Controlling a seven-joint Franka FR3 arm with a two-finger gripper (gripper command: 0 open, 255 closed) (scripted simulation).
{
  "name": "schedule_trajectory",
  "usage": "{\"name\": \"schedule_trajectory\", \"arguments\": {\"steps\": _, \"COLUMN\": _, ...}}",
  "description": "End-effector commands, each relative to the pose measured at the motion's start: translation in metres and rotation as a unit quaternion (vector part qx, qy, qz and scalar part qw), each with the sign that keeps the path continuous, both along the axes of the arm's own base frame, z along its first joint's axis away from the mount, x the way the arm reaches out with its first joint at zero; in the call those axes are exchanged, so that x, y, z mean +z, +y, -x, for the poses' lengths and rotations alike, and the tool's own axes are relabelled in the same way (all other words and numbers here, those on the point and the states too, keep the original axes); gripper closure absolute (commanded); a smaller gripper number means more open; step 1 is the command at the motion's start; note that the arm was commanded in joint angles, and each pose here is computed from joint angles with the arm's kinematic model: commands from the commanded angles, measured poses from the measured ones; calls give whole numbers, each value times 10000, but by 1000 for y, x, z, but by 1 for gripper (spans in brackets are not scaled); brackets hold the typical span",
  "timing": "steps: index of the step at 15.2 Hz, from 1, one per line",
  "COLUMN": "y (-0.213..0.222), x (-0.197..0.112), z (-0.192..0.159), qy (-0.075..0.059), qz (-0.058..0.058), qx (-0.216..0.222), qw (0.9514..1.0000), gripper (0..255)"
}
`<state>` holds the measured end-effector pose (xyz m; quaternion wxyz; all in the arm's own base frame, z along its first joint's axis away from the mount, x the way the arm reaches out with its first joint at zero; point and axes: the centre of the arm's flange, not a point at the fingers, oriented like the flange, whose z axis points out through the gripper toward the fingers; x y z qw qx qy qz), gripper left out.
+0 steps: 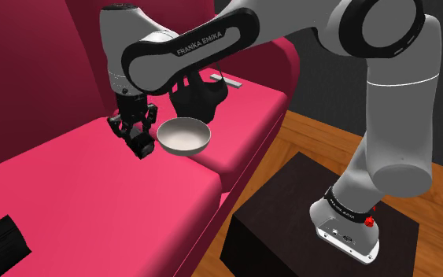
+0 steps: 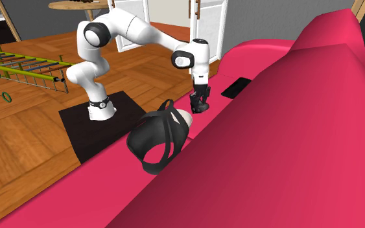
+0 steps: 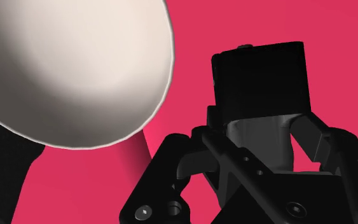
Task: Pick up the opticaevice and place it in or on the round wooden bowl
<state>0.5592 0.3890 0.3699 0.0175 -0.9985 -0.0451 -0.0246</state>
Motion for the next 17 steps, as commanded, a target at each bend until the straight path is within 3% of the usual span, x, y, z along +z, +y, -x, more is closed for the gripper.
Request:
{"name": "schedule_trajectory", "arguments": {"steps": 1, "y": -1, "x": 11, "z": 0, "qy": 0, "qz": -1, "qx": 0, "qw": 10000, "gripper": 255}}
{"name": "schedule_trajectory", "arguments": {"steps": 11, "y": -1, "x": 63, "z": 0, "qy": 0, "qz": -1, "qx": 0, "qw": 10000, "gripper": 255}}
{"name": "schedule_trajectory", "arguments": {"steps": 17, "y": -79, "x": 62, "z": 12, "qy": 0, "qz": -1, "qx": 0, "qw": 10000, "gripper": 255}}
